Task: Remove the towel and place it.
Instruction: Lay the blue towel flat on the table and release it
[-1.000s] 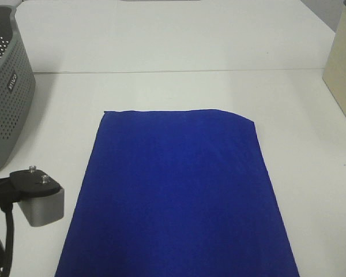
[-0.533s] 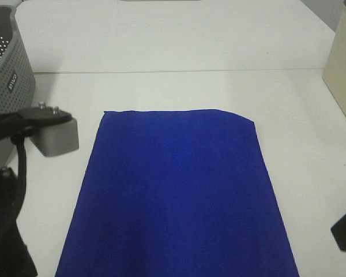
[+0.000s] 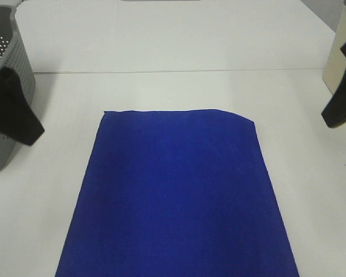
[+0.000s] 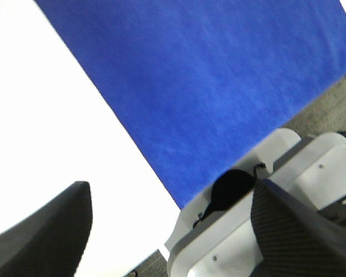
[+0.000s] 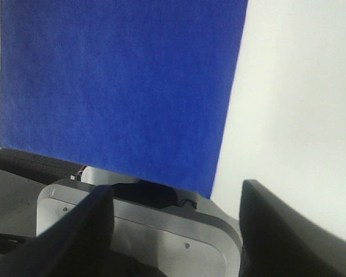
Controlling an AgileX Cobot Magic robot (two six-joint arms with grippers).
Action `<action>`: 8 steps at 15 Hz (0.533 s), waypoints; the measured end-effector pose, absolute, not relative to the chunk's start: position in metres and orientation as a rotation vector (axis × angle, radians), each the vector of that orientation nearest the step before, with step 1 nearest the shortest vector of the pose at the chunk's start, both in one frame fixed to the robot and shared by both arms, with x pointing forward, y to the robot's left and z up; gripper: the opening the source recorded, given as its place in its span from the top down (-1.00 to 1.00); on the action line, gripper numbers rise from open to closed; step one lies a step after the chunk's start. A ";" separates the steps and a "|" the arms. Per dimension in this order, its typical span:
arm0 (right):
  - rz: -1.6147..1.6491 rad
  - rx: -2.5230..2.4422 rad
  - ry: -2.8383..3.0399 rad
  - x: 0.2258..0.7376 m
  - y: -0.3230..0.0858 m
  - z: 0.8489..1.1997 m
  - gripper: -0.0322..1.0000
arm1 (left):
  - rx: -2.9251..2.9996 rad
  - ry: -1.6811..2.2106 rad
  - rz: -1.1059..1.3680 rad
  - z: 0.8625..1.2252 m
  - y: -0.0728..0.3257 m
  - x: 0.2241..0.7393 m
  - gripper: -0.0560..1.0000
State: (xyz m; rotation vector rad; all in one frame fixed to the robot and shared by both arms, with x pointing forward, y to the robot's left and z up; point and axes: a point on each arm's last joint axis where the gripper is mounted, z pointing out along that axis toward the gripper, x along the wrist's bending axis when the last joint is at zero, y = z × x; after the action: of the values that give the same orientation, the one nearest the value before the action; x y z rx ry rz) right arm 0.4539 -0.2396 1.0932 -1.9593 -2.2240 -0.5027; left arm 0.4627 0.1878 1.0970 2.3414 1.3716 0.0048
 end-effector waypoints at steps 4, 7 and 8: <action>-0.583 -1.879 -2.202 0.524 -0.235 1.093 -0.31 | 2.232 1.492 0.070 1.092 0.209 0.518 -0.48; -0.727 -1.871 -2.066 0.574 -0.263 1.080 -0.31 | 2.180 1.561 0.061 1.077 0.215 0.555 -0.48; -0.743 -1.871 -2.047 0.588 -0.272 1.071 -0.31 | 2.164 1.583 0.044 1.070 0.216 0.567 -0.48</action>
State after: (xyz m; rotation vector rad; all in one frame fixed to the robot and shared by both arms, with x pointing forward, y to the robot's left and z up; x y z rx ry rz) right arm 0.5876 -0.2722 1.0714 -1.8712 -2.0468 -0.7433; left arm 0.5667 0.2161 1.0698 2.1639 1.5835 0.0436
